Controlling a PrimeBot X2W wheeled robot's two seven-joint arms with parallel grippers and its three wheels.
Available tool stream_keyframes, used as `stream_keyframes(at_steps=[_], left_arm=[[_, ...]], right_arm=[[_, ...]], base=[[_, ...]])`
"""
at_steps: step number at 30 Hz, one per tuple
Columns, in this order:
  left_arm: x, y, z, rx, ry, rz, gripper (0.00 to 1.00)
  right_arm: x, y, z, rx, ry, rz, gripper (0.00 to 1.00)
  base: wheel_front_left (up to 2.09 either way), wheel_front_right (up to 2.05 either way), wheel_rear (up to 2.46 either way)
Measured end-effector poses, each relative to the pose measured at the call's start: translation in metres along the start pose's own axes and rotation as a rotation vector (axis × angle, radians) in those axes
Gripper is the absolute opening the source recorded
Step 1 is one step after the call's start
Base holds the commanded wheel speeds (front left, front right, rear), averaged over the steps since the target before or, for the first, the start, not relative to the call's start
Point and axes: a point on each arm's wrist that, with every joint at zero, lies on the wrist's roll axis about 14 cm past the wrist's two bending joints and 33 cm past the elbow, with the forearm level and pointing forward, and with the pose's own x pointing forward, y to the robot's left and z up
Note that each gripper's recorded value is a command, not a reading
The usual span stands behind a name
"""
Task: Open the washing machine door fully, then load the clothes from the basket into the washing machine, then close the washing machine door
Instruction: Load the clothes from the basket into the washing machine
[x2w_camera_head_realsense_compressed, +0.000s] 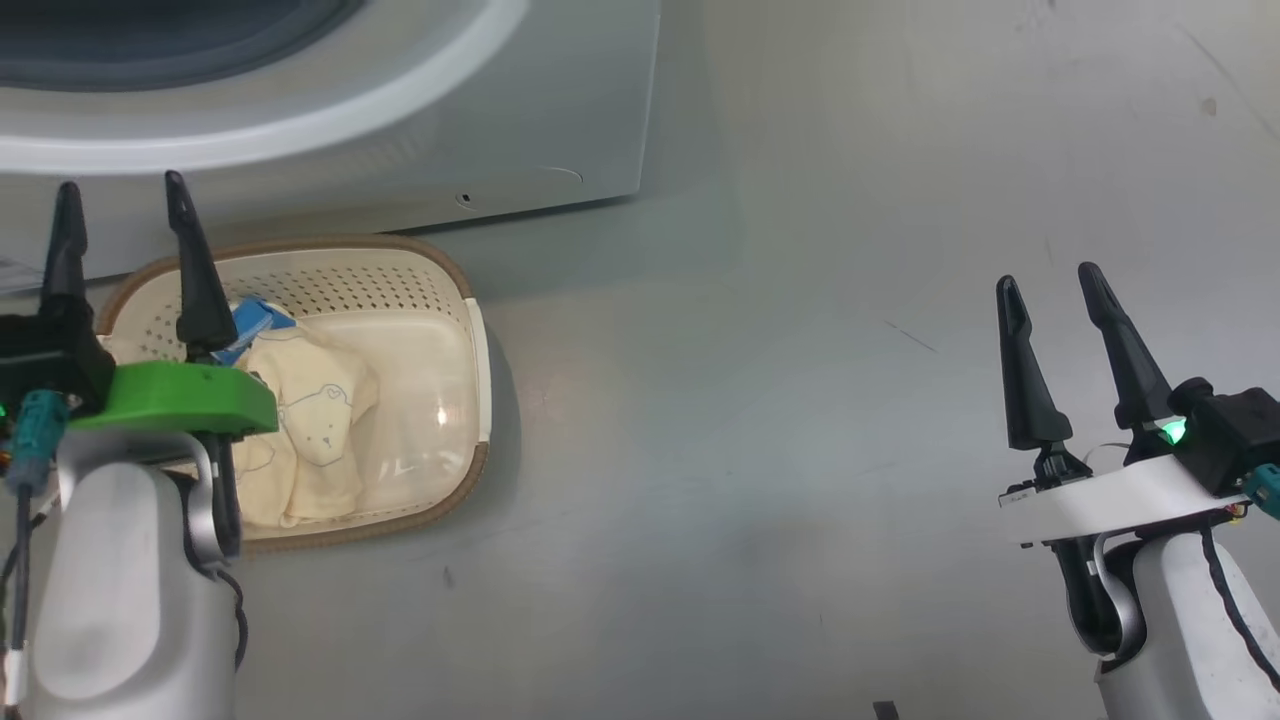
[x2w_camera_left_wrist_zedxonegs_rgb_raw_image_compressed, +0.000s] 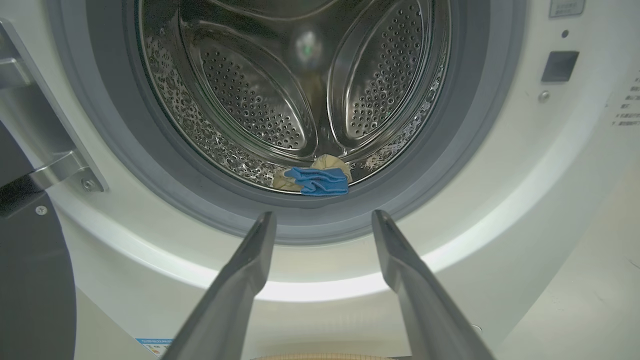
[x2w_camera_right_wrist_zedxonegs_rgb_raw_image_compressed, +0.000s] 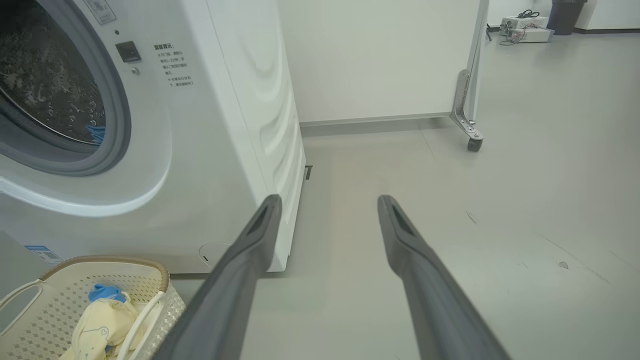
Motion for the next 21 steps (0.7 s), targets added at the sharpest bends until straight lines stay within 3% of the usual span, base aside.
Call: stream_keyframes(at_steps=[21], left_arm=[[-0.114,0.024,0.033,0.012,-0.027,0.058,1.00]], right_arm=[[-0.037,0.043,0.025,-0.001,-0.051,0.106,1.00]], base=[[0.00,0.00,0.00]])
